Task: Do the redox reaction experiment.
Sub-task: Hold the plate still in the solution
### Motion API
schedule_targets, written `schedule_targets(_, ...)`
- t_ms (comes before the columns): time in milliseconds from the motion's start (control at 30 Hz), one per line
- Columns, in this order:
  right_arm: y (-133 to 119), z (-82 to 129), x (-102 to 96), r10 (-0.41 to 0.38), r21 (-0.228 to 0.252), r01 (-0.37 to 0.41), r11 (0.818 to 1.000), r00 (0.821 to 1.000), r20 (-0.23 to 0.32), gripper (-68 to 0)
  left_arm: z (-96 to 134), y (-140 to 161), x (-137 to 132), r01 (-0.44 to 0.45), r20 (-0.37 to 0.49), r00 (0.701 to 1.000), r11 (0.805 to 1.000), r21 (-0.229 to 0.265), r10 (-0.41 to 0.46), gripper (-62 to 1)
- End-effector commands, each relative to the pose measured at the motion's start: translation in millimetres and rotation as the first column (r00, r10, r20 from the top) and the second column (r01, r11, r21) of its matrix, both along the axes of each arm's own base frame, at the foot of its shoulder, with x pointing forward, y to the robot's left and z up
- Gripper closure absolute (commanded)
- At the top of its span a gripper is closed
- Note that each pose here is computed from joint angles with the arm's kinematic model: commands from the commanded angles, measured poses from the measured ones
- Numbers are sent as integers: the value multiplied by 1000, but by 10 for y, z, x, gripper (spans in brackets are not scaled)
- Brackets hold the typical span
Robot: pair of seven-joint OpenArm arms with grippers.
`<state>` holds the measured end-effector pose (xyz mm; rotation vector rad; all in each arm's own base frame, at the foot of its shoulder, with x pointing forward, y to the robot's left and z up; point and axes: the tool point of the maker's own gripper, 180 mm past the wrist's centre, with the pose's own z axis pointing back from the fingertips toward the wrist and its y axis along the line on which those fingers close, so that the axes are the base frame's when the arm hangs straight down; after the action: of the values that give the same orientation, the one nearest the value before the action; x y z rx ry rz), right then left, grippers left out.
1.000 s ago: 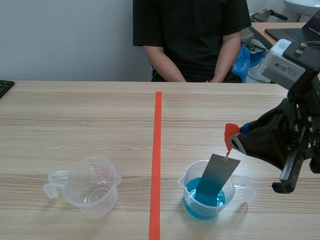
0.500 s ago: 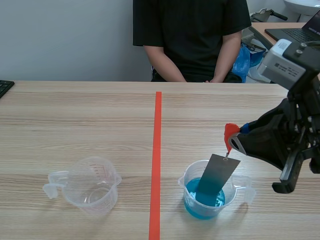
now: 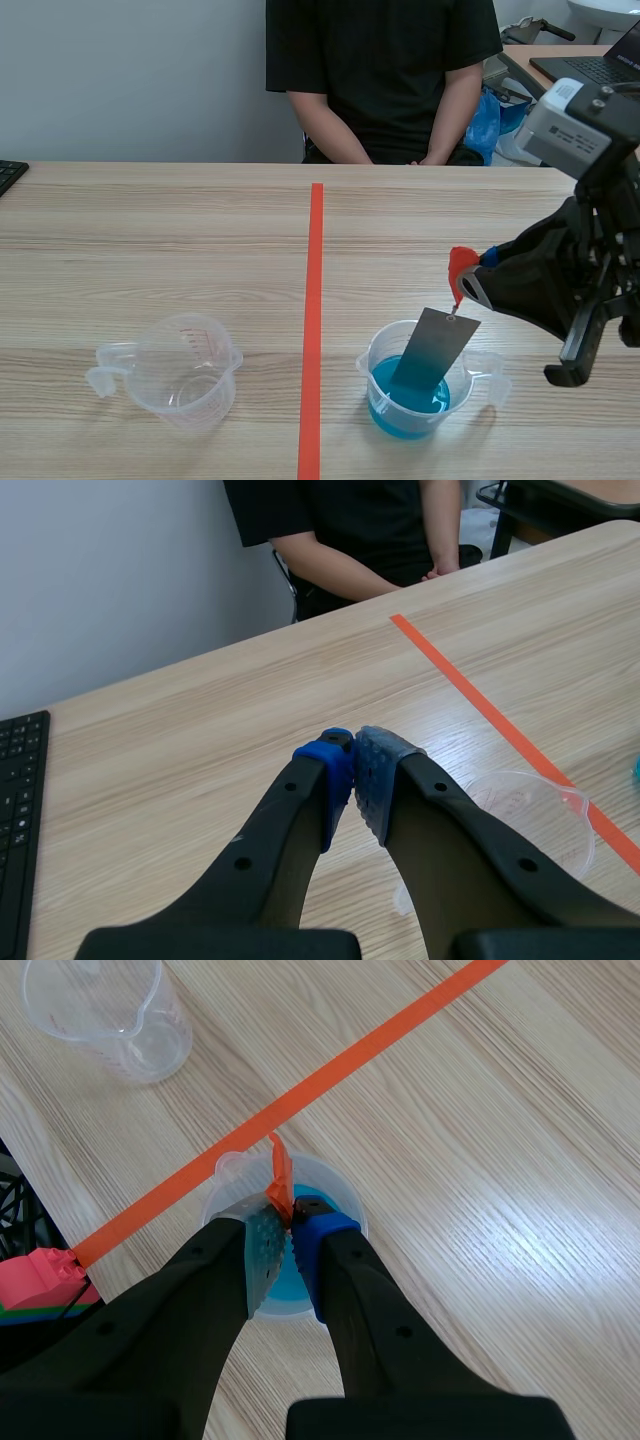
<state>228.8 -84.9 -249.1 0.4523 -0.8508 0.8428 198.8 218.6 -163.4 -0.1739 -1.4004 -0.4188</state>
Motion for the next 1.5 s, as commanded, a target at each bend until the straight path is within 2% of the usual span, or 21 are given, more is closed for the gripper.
schedule_targets(0, 15, 61, 13, 18, 8, -19, 1000, 1000, 21, -15, 71, -30, 15, 12, 26, 1000, 1000, -15, -12, -46)
schedule_targets(267, 38, 80, 0, 23, 27, -24, 999, 1000, 15, -15, 71, -30, 15, 12, 26, 1000, 1000, -15, -12, -46)
schedule_targets(333, 42, 80, -13, 28, 18, -29, 999, 1000, 11, -16, 71, -30, 15, 12, 26, 1000, 1000, -15, -12, -46)
schedule_targets(500, 118, 171, -69, 60, 24, -61, 998, 998, 19, -17, 72, -30, 15, 12, 26, 1000, 1000, -15, -12, -46)
schedule_targets(767, 156, 329, -110, 91, -24, -89, 996, 993, 71, -17, 72, -30, 15, 12, 26, 1000, 1000, -15, -12, -46)
schedule_targets(1033, 159, 542, -177, 111, -27, -108, 994, 989, 101, -17, 72, -30, 15, 12, 26, 1000, 1000, -15, -12, -46)
schedule_targets(1267, 150, 746, -195, 114, -39, -109, 993, 980, 164, -17, 72, -30, 15, 12, 26, 1000, 1000, -15, -12, -46)
schedule_targets(1467, 155, 887, -258, 132, -59, -122, 991, 971, 197, -17, 71, -30, 15, 12, 26, 1000, 1000, -15, -12, -46)
